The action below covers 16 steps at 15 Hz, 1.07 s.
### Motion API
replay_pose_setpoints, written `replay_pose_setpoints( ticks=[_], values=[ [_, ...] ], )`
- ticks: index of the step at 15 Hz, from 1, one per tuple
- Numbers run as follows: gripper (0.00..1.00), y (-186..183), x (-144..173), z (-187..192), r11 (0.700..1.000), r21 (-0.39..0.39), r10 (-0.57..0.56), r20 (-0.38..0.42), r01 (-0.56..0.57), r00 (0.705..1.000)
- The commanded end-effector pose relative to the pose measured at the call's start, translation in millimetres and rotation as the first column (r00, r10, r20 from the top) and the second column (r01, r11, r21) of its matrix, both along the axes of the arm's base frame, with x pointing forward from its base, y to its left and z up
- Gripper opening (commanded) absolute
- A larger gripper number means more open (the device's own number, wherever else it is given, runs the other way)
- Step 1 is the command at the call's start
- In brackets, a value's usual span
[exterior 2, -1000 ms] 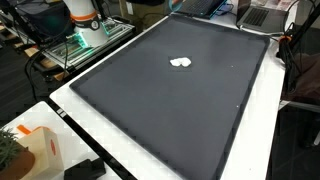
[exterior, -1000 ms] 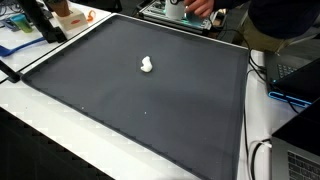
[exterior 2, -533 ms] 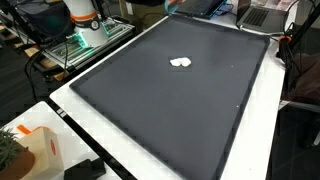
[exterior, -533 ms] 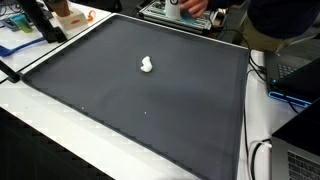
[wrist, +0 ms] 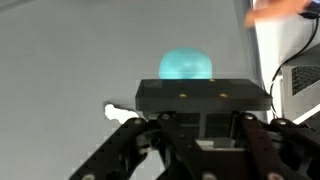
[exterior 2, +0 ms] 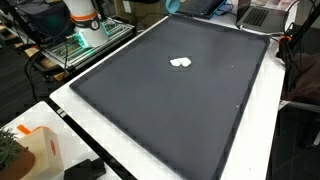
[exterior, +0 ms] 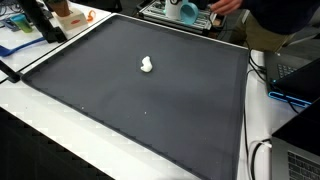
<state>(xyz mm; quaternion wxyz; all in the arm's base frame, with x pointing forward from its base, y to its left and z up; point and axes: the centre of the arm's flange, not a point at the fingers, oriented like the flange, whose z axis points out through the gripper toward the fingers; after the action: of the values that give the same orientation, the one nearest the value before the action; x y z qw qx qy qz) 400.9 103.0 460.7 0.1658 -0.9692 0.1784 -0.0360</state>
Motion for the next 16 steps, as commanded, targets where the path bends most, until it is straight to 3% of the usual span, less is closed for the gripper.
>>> replay_pose_setpoints(
  ticks=[1,9,10,12,16],
  values=[
    [0.46,0,-1,3,1.000,0.001,0.000,0.008,0.000,1.000],
    [0.46,0,-4,10,1.000,0.004,-0.002,0.024,0.002,1.000],
    [0.21,-2,-3,7,1.000,-0.027,0.000,0.047,0.001,0.999],
    [0.21,-3,10,5,0.987,-0.152,0.067,0.103,-0.051,0.992],
    [0.21,4,51,-7,0.926,-0.347,0.199,0.106,-0.151,0.974]
  ],
)
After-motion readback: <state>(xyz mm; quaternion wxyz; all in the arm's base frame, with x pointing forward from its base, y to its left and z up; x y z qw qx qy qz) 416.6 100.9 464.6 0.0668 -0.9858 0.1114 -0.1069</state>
